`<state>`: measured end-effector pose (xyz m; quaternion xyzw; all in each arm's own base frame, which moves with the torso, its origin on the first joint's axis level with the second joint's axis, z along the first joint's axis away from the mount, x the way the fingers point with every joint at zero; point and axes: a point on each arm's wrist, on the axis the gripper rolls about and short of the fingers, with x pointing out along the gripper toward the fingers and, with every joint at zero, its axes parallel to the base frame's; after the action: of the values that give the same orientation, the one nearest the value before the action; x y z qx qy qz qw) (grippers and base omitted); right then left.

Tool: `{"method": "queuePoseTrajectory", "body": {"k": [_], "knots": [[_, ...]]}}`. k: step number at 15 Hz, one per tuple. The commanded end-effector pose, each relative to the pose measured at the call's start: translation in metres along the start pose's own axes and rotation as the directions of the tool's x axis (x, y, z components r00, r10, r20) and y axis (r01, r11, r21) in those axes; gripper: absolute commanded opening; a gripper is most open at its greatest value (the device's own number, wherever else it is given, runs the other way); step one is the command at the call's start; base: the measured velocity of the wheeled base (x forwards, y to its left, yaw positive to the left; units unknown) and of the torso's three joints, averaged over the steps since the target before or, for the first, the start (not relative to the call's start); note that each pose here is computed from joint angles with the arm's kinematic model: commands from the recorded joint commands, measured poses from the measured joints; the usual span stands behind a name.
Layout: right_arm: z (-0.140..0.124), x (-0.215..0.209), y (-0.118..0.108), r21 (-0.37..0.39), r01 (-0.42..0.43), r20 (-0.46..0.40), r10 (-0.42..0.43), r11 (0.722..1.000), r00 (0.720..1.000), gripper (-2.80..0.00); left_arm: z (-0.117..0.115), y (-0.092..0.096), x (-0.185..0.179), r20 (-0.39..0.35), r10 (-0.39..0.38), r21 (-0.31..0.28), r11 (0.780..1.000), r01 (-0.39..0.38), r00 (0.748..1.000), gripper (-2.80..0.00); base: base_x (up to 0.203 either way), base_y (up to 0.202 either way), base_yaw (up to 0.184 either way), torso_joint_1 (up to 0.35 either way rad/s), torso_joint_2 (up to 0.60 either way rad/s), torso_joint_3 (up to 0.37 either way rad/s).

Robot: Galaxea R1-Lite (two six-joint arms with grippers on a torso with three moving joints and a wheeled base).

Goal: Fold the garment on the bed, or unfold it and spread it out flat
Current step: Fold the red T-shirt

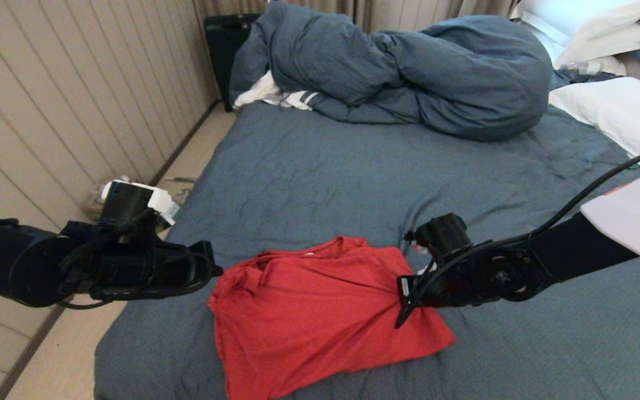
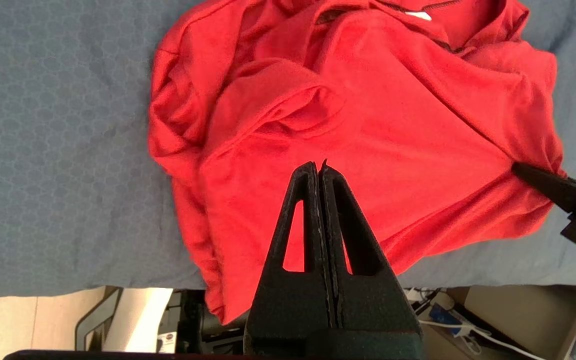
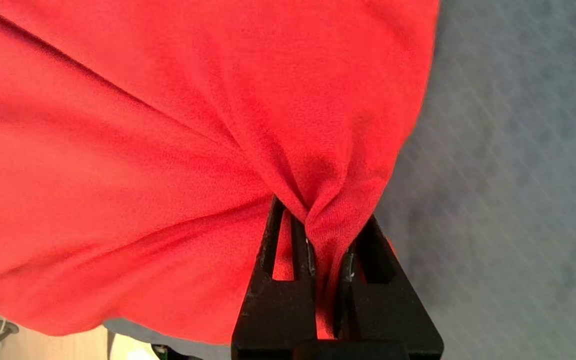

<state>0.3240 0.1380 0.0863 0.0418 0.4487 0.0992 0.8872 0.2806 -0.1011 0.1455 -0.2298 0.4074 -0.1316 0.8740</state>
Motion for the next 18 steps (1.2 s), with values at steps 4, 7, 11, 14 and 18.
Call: {"method": "queuePoseTrajectory", "body": {"k": [4, 7, 11, 14, 18], "knots": [[0.0, -0.004, -0.024, 0.035, 0.043, -0.004, -0.043, 0.998, 0.999, -2.8, 0.0, 0.0, 0.0, 0.0, 0.0, -0.004, 1.0, 0.0, 1.0, -2.8, 0.0, 0.0, 0.0, 0.0, 0.0, 0.0], [-0.001, 0.0, -0.02, 0.028, 0.035, -0.007, -0.035, 0.999, 0.999, -2.8, 0.0, 0.0, 0.0, -0.001, -0.002, -0.005, 1.0, 0.002, 1.0, -2.8, 0.0, 0.0, 0.0, 0.0, 0.0, 0.0], [-0.001, -0.004, -0.012, 0.004, 0.018, 0.003, -0.018, 1.0, 1.0, 0.0, -0.001, 0.0, 0.0, -0.002, -0.002, -0.003, 1.0, 0.002, 1.0, -2.8, 0.0, 0.0, 0.0, 0.0, 0.0, 0.0], [0.006, -0.012, -0.015, -0.015, 0.017, 0.037, -0.016, 1.0, 0.999, 0.0, 0.0, -0.001, -0.003, 0.004, -0.006, -0.002, 1.0, 0.006, 1.0, -2.8, 0.0, 0.0, 0.0, 0.0, 0.0, 0.0], [0.008, 0.002, -0.024, -0.008, 0.042, 0.018, -0.042, 0.999, 0.999, 0.0, 0.0, 0.0, -0.001, 0.0, -0.003, -0.003, 1.0, 0.003, 1.0, -2.8, 0.0, 0.0, 0.0, 0.0, 0.0, 0.0]]}}
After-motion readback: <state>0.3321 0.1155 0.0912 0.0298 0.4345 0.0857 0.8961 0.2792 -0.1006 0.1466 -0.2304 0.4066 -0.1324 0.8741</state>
